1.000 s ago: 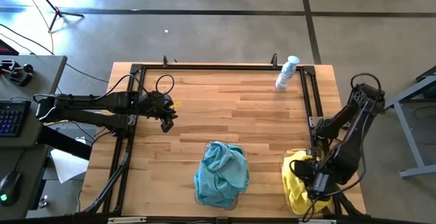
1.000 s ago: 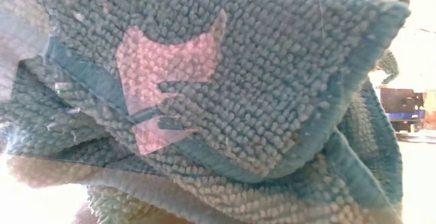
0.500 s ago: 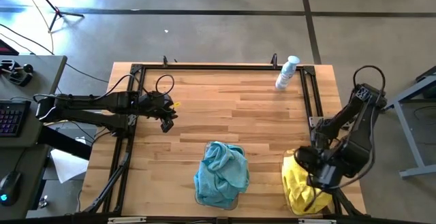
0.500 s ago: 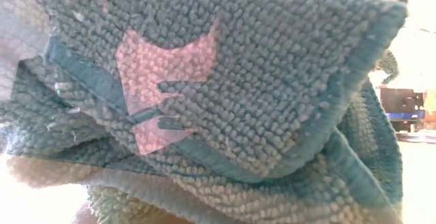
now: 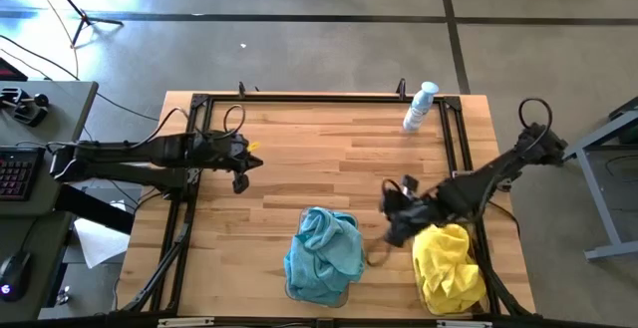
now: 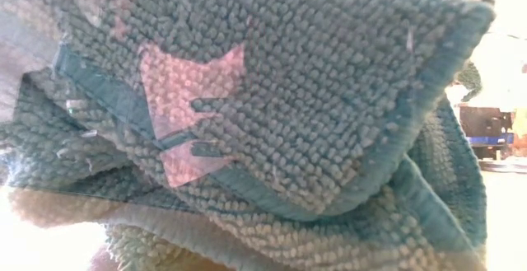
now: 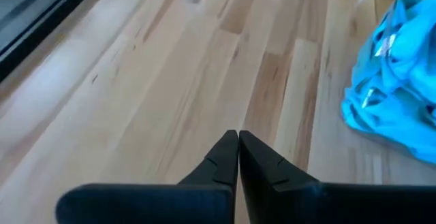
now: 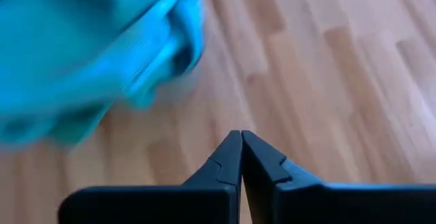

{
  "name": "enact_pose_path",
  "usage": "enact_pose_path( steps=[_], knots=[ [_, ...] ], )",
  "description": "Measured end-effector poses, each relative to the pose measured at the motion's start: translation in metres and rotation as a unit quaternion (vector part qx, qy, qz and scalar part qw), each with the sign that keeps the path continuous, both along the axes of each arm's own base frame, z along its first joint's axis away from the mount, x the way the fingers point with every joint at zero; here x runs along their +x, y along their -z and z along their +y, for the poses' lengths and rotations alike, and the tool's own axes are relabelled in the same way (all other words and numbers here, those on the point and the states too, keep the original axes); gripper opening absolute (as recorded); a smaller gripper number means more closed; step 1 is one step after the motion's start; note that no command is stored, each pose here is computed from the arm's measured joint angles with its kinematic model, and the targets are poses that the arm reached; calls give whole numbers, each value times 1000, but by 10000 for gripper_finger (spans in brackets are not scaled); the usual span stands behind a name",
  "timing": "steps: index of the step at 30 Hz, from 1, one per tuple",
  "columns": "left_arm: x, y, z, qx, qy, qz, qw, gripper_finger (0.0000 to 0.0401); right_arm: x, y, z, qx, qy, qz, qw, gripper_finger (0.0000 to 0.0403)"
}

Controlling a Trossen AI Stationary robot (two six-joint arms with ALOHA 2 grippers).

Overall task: Sort microfiber towel by color & place in baskets
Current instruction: Return to Home Position

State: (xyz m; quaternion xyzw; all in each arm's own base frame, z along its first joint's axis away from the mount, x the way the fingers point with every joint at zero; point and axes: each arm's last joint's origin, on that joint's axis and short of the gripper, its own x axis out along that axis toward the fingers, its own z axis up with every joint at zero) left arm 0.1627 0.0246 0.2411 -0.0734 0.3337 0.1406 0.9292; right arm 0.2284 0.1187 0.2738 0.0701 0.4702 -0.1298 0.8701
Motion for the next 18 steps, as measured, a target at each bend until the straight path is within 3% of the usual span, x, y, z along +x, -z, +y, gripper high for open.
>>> enact_pose_path(
  steps=[7, 18],
  knots=[
    [-23, 5, -11, 16, 32, -104, 994, 0, 30, 23, -42, -5, 41, -68, 997, 2],
    [-57, 27, -29, 48, 118, -260, 957, 0, 44, 27, -85, 19, 71, -82, 994, 1]
  ],
)
